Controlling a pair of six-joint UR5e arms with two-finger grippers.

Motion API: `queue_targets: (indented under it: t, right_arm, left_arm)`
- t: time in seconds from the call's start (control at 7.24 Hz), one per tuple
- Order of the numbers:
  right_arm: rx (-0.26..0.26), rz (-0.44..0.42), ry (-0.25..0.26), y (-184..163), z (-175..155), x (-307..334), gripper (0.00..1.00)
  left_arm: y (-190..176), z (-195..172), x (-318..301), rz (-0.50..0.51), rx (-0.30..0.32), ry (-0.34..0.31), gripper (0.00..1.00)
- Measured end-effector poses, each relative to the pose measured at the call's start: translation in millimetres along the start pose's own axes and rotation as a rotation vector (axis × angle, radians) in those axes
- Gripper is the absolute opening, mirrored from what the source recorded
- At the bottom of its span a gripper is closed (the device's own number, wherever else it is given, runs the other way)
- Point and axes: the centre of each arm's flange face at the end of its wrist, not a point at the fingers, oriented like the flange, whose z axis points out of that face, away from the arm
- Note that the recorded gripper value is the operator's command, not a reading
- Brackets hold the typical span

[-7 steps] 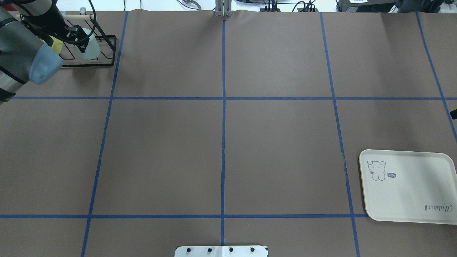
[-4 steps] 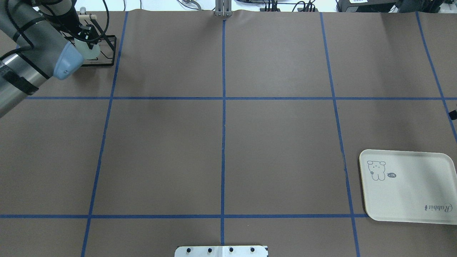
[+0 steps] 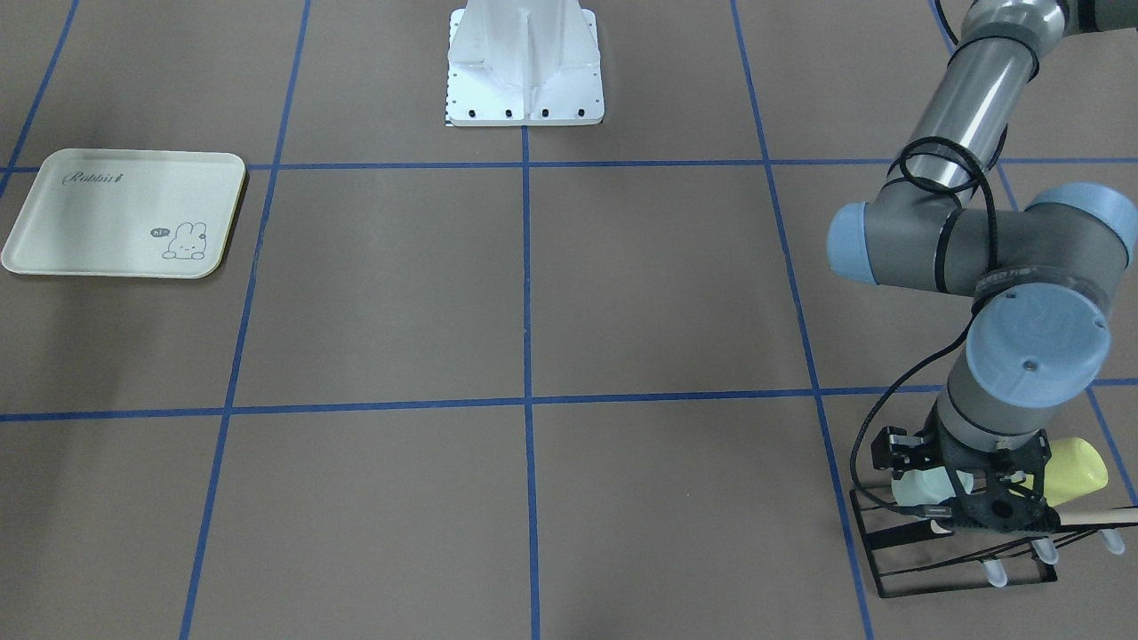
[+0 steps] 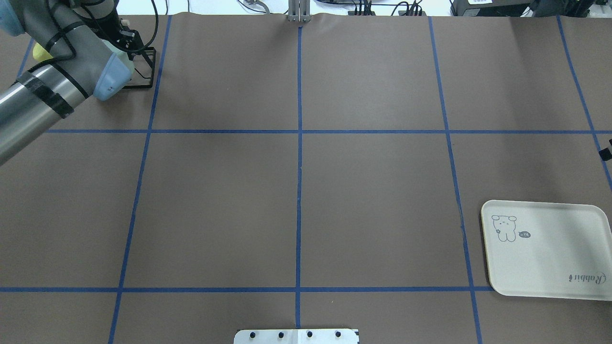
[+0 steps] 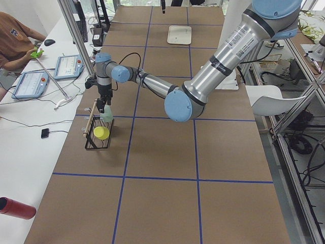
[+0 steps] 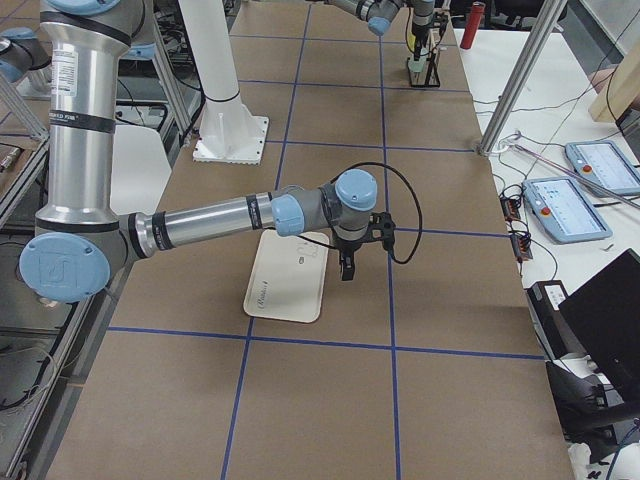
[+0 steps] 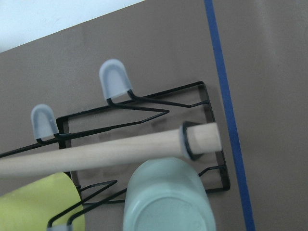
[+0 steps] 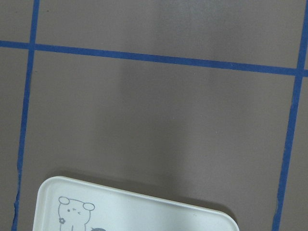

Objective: Left arm grabs green cup and hands to right arm on tray

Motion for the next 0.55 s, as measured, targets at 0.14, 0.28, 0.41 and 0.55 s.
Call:
queue_targets:
  t: [0.14, 0.28, 0.41, 0.55]
  right_arm:
    - [-0.002, 0.002, 0.000, -0.4, 1.2, 1.0, 1.00]
    - [-0.004, 0.005, 0.000, -0.6, 2.1, 1.8, 1.00]
    - [-0.005, 0.006, -0.001, -0.7, 2.5, 2.2, 1.00]
    - [-0.006, 0.008, -0.002, -0.7, 2.7, 2.1, 1.00]
  left_arm:
    - [-2.4, 3.5, -0.2, 0.001, 0.004, -0.002, 0.52]
    - [-4.4, 2.6, 0.9, 0.000, 0.009, -0.003, 0.01]
    - [-5.7, 1.0, 0.8, 0.002, 0.016, -0.006, 0.00]
    - [-7.7, -5.0, -2.6, 0.003, 0.029, -0.012, 0.00]
